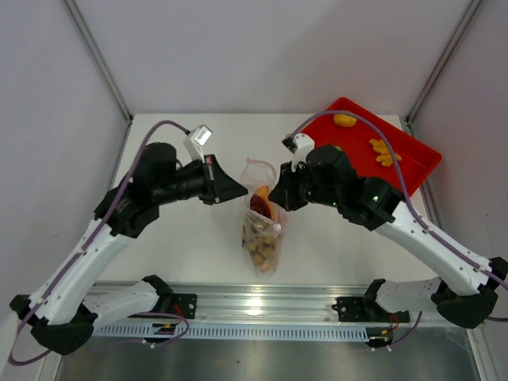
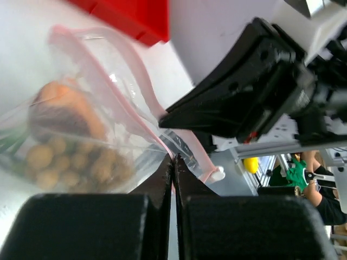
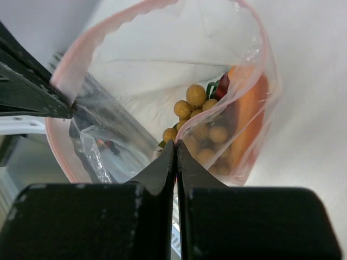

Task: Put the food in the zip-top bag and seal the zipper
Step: Adjust the zipper food storage bag at the center of the board.

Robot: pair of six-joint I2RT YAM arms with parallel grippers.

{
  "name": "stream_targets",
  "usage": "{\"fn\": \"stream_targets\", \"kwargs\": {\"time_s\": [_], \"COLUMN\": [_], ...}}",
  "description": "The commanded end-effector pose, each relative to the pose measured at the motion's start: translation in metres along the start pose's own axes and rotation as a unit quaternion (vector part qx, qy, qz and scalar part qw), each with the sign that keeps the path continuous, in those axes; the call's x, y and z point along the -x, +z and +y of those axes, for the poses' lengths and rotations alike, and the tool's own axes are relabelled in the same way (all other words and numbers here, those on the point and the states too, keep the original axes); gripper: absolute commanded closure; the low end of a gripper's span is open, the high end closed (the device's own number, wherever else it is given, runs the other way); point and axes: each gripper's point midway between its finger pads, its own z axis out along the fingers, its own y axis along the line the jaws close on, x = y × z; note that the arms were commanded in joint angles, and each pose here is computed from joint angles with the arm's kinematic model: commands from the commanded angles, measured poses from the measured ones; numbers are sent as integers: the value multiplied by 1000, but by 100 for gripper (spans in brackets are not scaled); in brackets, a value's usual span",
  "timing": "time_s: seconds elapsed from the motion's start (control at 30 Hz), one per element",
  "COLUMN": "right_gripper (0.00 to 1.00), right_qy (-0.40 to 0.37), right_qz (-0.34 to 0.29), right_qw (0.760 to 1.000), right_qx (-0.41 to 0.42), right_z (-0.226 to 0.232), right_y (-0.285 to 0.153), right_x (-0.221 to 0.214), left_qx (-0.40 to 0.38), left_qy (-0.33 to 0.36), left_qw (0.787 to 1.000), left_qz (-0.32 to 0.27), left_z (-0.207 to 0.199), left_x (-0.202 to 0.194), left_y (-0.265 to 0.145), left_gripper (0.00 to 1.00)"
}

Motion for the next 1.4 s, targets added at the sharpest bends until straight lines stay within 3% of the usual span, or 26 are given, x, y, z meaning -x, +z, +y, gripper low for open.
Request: {"fn": "stream_targets", "kwargs": {"time_s": [0.0, 0.27, 0.43, 0.47, 0.6, 0.7, 0.83, 1.0, 1.1, 1.17, 1.23, 1.37], "right_gripper": [100, 100, 100, 100, 100, 100, 100, 100, 92, 79, 56, 36], "right_qy": [-14, 15, 18, 6, -15, -15, -9, -9, 0, 8, 8, -8], "right_qz": [-85, -34, 12, -7, -42, -58, -48, -20, -26, -33, -44, -77], "right_qw": [995, 998, 999, 999, 997, 996, 997, 999, 999, 998, 998, 997], "right_qx": [56, 51, 40, 42, 56, 68, 62, 39, 33, 43, 39, 16], "right_z": [36, 14, 8, 15, 36, 44, 36, 20, 10, 9, 4, -6], "right_y": [-44, 3, 32, 25, 5, -3, 8, 30, 31, 27, 19, -1], "right_x": [50, 4, -12, 6, 42, 53, 39, 24, 34, 44, 57, 82], "left_qx": [-52, 20, 15, -6, -17, -20, 17, 31, 33, 32, 29, 24], "left_qy": [37, -25, -4, 24, 58, 51, 19, 25, 30, 30, 29, 27], "left_qw": [997, 999, 1000, 999, 997, 997, 1000, 999, 999, 999, 999, 999], "left_qz": [-37, 35, 10, -26, -52, -45, -11, -22, -21, -23, -24, -29], "left_z": [-34, 55, 37, 7, -23, -17, 27, 37, 36, 35, 35, 33], "left_x": [11, -53, -19, 8, 27, 16, -12, -2, 6, 13, 17, 27], "left_y": [-35, 12, -3, -20, -48, -48, -24, -19, -16, -14, -13, -11], "left_gripper": [99, 99, 99, 99, 99, 99, 99, 99, 99, 99, 100, 100]}}
